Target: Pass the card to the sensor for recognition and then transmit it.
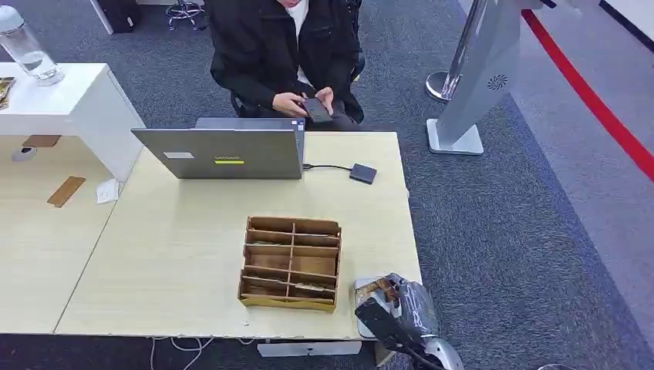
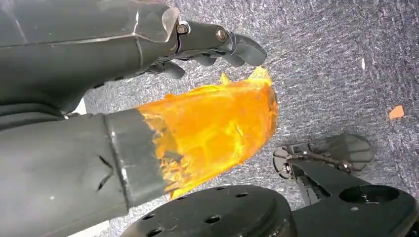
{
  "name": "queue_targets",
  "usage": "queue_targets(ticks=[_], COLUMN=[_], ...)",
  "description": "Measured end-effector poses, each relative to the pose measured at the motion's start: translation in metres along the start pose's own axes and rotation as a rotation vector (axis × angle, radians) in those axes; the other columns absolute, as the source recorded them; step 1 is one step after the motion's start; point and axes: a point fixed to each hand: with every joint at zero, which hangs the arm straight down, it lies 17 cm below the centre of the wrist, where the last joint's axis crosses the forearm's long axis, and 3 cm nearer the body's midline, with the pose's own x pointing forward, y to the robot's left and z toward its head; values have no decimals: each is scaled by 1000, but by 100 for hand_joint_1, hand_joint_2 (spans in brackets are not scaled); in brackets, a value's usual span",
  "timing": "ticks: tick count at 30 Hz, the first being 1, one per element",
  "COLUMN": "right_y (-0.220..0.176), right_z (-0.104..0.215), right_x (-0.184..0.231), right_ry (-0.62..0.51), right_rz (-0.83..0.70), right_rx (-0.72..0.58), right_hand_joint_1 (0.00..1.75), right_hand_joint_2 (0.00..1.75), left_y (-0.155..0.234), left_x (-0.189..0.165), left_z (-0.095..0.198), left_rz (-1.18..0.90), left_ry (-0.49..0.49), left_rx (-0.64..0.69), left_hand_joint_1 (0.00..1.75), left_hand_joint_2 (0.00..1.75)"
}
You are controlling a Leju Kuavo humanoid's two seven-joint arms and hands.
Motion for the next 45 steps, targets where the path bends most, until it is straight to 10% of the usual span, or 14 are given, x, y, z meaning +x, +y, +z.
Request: queue_targets(ticks=[45], right_y=[12], right_z=[-7], right_x=[-32], right_ry=[106], right_rz=[33], right_rx=[14], right_hand_joint_1=[175], right_hand_joint_2=[175], left_y=[0], left_x=[-1], left_z=[0], left_rz=[-4], left_ry=[1], left_rx=[-1], left_hand_joint_1=[0], left_hand_joint_2=[0])
